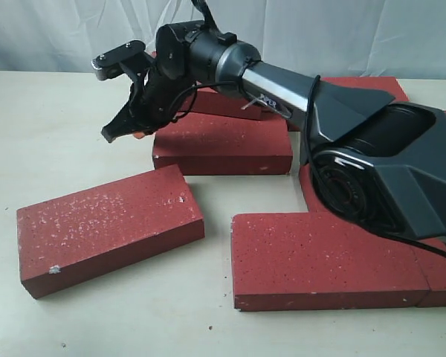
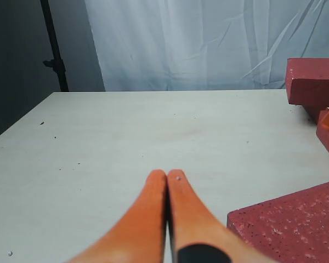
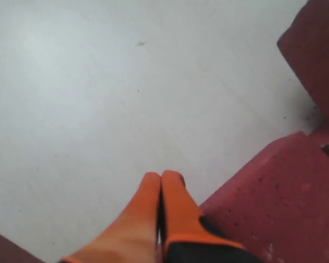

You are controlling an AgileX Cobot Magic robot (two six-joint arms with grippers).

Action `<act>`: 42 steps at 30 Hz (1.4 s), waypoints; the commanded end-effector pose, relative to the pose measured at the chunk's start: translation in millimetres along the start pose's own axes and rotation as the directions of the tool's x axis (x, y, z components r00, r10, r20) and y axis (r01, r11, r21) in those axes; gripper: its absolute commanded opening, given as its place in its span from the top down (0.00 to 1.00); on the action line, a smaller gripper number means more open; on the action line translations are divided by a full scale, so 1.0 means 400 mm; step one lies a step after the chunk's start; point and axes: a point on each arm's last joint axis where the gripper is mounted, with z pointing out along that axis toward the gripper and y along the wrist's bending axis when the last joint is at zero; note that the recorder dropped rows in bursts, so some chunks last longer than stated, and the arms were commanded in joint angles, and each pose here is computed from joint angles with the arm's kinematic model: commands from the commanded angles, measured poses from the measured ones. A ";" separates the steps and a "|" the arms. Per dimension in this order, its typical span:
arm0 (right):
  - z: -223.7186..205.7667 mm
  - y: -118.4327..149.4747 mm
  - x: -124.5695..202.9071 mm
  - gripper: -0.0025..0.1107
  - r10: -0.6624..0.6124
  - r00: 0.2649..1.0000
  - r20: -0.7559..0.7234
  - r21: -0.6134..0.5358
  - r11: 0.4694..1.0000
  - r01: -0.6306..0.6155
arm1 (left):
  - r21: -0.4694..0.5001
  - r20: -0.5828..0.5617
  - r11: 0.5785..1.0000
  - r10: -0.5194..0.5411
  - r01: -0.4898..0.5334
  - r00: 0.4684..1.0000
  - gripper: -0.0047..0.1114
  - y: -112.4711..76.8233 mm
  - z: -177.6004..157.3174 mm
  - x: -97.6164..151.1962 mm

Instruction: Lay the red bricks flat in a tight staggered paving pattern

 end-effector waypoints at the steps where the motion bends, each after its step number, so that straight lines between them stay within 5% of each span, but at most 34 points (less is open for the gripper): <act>1: 0.044 -0.001 0.020 0.98 -0.050 0.998 -0.030 0.045 0.998 0.052 | 0.003 0.005 1.000 0.001 -0.001 1.000 0.96 0.000 0.000 0.002; 42: -0.021 -0.093 0.069 0.98 -0.019 0.967 -0.255 0.078 0.996 0.040 | 0.003 0.005 1.000 0.001 -0.001 1.000 0.96 0.000 0.000 0.002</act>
